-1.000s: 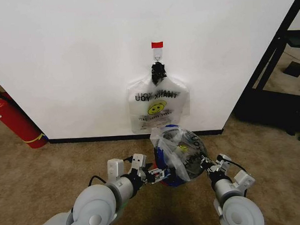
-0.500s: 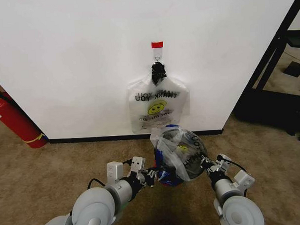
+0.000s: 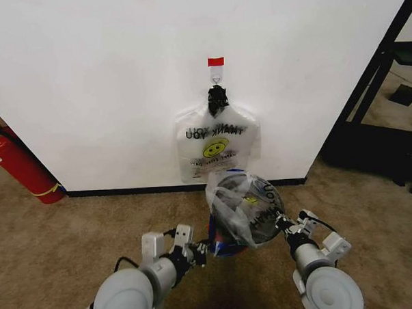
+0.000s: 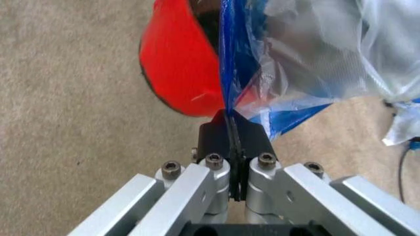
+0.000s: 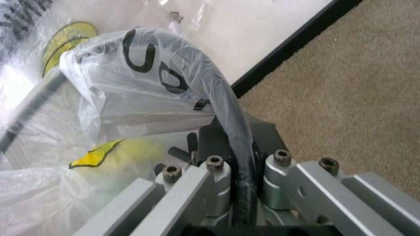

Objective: Pick up the garbage bag from the wall and place it over the trash bin.

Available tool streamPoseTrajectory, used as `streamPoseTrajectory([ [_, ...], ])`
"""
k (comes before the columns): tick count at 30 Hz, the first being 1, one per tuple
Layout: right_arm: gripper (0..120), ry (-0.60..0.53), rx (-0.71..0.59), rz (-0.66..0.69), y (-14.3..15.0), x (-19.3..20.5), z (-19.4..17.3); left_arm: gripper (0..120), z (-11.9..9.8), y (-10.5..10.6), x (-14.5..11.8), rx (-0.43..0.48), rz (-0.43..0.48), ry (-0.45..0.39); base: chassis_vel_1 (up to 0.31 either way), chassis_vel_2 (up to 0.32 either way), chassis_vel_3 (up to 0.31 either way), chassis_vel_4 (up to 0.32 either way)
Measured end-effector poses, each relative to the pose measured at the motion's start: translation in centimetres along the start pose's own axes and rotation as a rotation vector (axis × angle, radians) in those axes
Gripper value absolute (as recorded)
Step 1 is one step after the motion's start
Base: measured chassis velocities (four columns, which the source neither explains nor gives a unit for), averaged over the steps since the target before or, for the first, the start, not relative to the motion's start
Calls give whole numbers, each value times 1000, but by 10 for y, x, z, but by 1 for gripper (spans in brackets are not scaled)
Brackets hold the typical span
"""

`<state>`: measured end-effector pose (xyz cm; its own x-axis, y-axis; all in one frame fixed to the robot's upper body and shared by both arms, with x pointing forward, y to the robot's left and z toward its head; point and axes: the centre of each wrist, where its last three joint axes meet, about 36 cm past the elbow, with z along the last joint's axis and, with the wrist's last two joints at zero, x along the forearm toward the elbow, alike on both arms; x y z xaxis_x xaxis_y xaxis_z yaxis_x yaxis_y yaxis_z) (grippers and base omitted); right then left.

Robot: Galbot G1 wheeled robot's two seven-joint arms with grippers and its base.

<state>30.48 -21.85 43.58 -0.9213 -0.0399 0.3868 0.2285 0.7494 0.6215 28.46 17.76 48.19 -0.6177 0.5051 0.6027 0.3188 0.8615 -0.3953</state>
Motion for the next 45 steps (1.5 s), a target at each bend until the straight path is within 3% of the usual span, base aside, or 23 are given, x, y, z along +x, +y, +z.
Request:
streamPoseTrajectory([
  [24,0,62,-76,-34,14,18,-13,0,33,18,-51,-30,-91,8,0,0,0,0],
  [31,0,68,-72,-26,12,18,-11,0,34,16,-54,-23,-93,-8,0,0,0,0],
  [35,0,71,-68,-15,10,16,-8,1,32,9,-43,-23,-54,-22,0,0,0,0],
  [45,0,69,-55,8,3,4,-6,39,16,12,-10,-165,-27,-42,0,0,0,0],
])
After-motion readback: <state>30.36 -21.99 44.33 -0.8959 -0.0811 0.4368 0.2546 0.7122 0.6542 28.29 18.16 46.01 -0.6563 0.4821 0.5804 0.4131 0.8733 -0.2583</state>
